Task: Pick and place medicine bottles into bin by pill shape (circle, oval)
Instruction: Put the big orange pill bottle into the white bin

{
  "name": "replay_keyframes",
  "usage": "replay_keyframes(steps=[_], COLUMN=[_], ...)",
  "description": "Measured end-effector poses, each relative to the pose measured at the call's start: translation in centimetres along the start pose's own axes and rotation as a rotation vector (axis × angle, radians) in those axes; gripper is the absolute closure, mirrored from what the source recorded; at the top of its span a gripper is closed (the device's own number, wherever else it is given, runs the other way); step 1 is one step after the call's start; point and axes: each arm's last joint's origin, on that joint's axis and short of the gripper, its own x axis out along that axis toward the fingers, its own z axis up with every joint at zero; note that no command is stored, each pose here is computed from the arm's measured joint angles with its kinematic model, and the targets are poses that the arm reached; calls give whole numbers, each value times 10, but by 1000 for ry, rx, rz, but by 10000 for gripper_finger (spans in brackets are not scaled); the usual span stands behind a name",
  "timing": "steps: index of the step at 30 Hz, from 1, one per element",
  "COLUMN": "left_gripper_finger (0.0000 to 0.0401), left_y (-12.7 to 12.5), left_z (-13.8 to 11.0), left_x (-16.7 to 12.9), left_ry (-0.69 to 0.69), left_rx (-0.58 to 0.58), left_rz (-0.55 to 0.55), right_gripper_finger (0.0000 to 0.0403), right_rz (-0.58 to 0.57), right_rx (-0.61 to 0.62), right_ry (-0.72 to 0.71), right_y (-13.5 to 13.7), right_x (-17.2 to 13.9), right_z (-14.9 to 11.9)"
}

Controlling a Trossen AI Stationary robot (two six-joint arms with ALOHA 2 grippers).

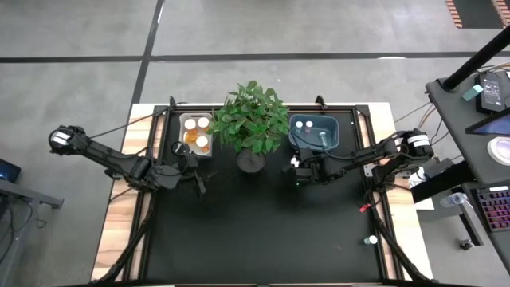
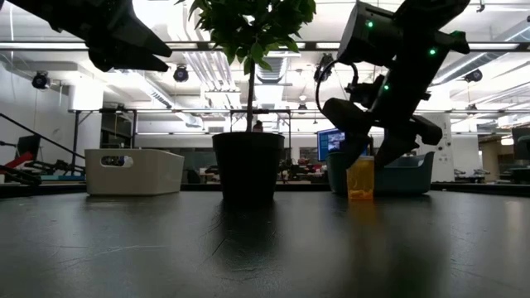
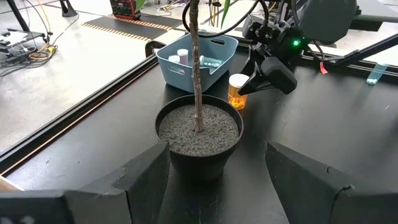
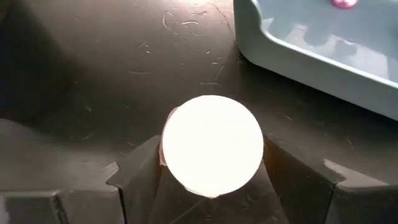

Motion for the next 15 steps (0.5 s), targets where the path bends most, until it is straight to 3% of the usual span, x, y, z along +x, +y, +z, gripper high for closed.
replay_keyframes(steps=[5,15], left_gripper_finger=[155,155], left_y=[0,0], left_z=[0,0], left_x=[0,0], left_ry=[0,0], left_rx=[2,3], left_rz=[0,0], right_gripper_finger=[144,191], right_rz=[2,2], right_rx=[-3,-5], right_ry=[-1,-1], right_y=[0,0], right_x=[0,0], right_z=[0,0])
